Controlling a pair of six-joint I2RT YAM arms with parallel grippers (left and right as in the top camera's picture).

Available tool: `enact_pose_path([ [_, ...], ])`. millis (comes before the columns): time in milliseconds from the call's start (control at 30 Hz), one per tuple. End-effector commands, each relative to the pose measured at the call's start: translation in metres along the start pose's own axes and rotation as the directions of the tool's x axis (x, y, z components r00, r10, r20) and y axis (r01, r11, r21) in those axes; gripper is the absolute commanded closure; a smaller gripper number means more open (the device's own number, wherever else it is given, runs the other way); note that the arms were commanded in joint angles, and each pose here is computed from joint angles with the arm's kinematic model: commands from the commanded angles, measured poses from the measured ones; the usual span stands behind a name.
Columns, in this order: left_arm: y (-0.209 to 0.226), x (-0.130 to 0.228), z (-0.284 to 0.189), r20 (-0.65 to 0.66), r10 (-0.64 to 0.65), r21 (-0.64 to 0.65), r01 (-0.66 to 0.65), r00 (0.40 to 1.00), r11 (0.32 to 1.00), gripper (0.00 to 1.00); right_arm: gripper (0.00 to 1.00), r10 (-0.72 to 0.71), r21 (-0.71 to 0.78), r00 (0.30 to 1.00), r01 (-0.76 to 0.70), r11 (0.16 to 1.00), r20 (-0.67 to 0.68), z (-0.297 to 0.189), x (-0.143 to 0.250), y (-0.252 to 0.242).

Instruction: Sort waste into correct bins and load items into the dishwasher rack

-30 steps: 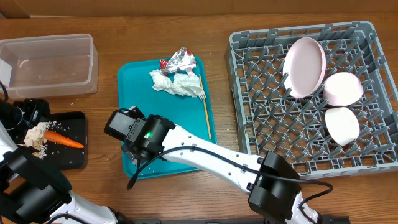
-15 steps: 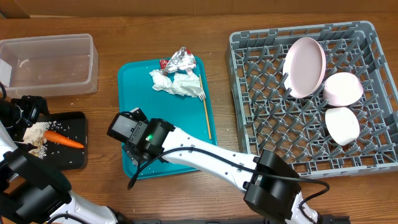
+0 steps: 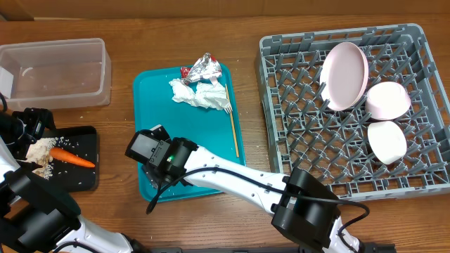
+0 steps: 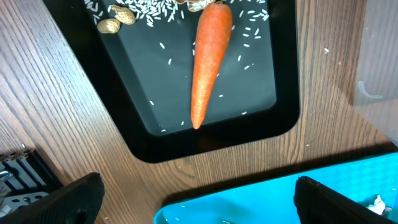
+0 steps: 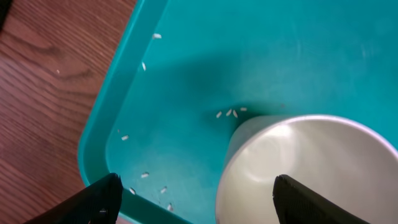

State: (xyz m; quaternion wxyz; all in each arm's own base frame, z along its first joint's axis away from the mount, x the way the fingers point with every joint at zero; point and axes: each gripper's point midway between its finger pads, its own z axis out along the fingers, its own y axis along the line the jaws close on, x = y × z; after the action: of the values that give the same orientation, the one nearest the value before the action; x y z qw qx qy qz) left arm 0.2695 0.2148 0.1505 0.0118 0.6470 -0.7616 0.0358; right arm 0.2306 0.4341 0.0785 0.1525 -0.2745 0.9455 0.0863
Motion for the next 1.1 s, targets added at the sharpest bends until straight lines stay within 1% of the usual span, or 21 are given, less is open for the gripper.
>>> enact_pose_path([
  [0,-0.004,-0.001,-0.001,0.001,0.018,0.009,-0.018,1.000,1.000,0.00,0.19,0.039,-0.008,0.999,-0.039,0.999,0.027,-0.009,-0.010,-0.006],
  [133,-0.004,-0.001,-0.001,0.001,0.018,0.010,-0.018,1.000,1.000,0.00,0.19,0.074,-0.006,0.997,-0.074,0.997,0.030,-0.009,-0.014,-0.012],
  [600,-0.004,-0.001,-0.001,0.001,0.018,0.010,-0.018,1.000,1.000,0.00,0.20,0.078,0.004,0.997,-0.078,0.997,0.020,-0.008,-0.012,-0.017],
  [667,-0.004,-0.001,-0.001,0.001,0.018,0.010,-0.018,1.000,1.000,0.00,0.23,0.078,0.006,0.997,-0.078,0.997,0.016,-0.008,-0.011,-0.017],
  [967,-0.004,-0.001,-0.001,0.001,0.018,0.010,-0.018,1.000,1.000,0.00,0.25,0.100,0.006,0.995,-0.101,0.995,0.015,-0.008,-0.011,-0.017],
  [1067,-0.004,-0.001,-0.001,0.001,0.018,0.010,-0.018,1.000,1.000,0.00,0.27,0.100,0.007,0.995,-0.100,0.995,0.014,-0.008,-0.011,-0.017],
])
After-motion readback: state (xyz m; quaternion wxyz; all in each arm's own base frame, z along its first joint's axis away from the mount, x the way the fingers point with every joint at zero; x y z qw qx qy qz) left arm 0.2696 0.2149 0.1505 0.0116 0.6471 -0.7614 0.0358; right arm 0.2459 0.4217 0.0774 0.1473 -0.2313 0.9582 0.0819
